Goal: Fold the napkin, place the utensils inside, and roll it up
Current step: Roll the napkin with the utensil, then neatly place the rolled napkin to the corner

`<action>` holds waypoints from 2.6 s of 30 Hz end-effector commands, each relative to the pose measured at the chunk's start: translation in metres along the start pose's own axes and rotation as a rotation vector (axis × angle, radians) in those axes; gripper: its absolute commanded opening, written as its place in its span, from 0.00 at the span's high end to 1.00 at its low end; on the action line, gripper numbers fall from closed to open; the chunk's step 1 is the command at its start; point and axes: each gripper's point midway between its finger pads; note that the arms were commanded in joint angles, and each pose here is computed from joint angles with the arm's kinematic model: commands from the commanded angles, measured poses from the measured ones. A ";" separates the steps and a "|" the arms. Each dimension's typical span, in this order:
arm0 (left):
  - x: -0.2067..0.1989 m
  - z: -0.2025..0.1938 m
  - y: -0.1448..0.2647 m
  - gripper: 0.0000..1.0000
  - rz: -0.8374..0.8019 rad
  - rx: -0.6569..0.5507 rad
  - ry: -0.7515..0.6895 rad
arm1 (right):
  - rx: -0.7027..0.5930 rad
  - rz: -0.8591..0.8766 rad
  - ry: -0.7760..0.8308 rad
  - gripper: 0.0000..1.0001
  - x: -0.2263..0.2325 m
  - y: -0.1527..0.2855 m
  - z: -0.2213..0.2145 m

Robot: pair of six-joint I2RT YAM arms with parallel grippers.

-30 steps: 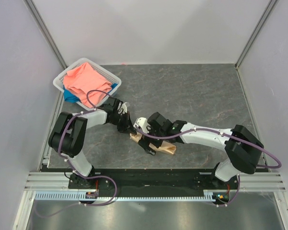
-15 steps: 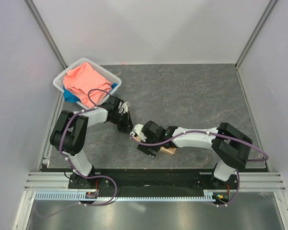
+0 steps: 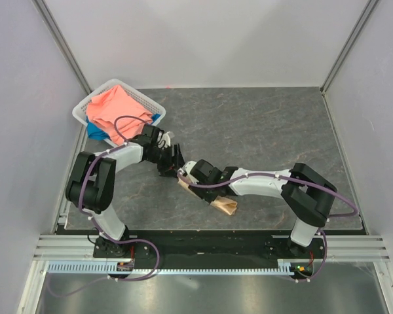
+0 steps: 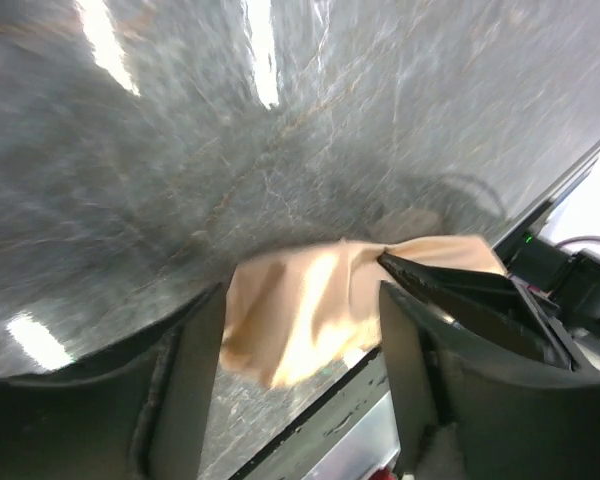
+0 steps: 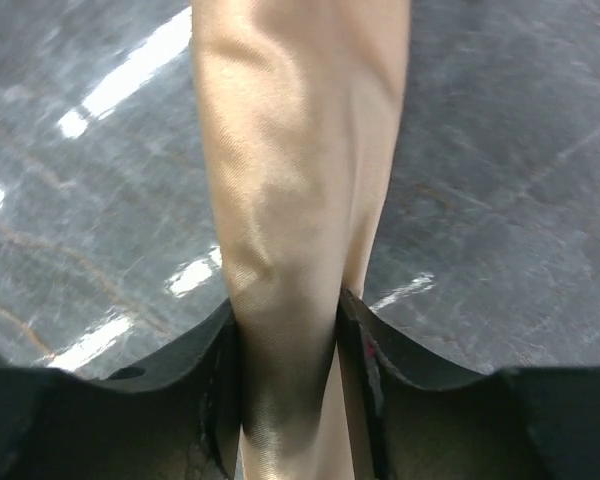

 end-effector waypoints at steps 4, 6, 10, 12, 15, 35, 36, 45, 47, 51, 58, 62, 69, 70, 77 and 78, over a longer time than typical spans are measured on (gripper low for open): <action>-0.027 0.044 0.055 0.25 -0.066 -0.193 -0.057 | 0.121 -0.039 -0.321 0.58 -0.043 -0.013 -0.040; -0.031 0.049 0.064 0.24 -0.073 -0.223 -0.068 | 0.106 -0.047 -0.379 0.59 -0.053 -0.013 -0.038; -0.045 0.057 0.083 0.23 -0.091 -0.267 -0.111 | 0.115 -0.112 -0.513 0.60 -0.087 -0.013 -0.043; -0.051 0.058 0.089 0.23 -0.122 -0.265 -0.117 | 0.114 -0.128 -0.565 0.60 -0.098 -0.014 -0.044; -0.059 0.060 0.096 0.23 -0.153 -0.271 -0.137 | 0.112 -0.165 -0.672 0.59 -0.128 -0.016 -0.050; -0.062 0.065 0.134 0.21 -0.138 -0.360 -0.307 | 0.199 -0.388 -0.963 0.58 -0.294 0.020 -0.133; -0.061 0.066 0.134 0.21 -0.136 -0.363 -0.309 | 0.211 -0.407 -0.963 0.58 -0.299 0.022 -0.138; -0.073 0.070 0.155 0.20 -0.150 -0.452 -0.362 | 0.076 -0.383 -0.955 0.32 -0.312 0.048 -0.101; -0.079 0.072 0.165 0.20 -0.146 -0.485 -0.372 | 0.010 -0.391 -0.935 0.20 -0.319 0.065 -0.083; -0.088 0.073 0.180 0.17 -0.144 -0.534 -0.387 | -0.124 -0.364 -0.892 0.10 -0.322 0.098 -0.048; -0.104 0.065 0.207 0.15 -0.141 -0.631 -0.415 | -0.385 -0.402 -0.782 0.02 -0.310 0.176 -0.008; -0.105 0.057 0.224 0.11 -0.111 -0.746 -0.481 | -0.550 -0.453 -0.730 0.02 -0.291 0.205 -0.009; -0.097 0.051 0.241 0.04 -0.036 -0.901 -0.568 | -0.818 -0.532 -0.678 0.02 -0.260 0.233 -0.023; -0.095 0.050 0.240 0.04 -0.031 -0.907 -0.568 | -0.810 -0.530 -0.683 0.02 -0.256 0.229 -0.028; -0.096 0.045 0.242 0.04 -0.036 -0.923 -0.602 | -0.841 -0.544 -0.677 0.02 -0.260 0.232 -0.024; -0.096 0.045 0.242 0.03 -0.036 -0.926 -0.603 | -0.845 -0.539 -0.673 0.02 -0.259 0.233 -0.023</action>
Point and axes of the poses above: each gripper's point midway between its finger pads, its own y axis back along the fingers, its own x axis along the line the jaws close on, z = x × y, and after that the axes turned 2 degrees about y, right-handed
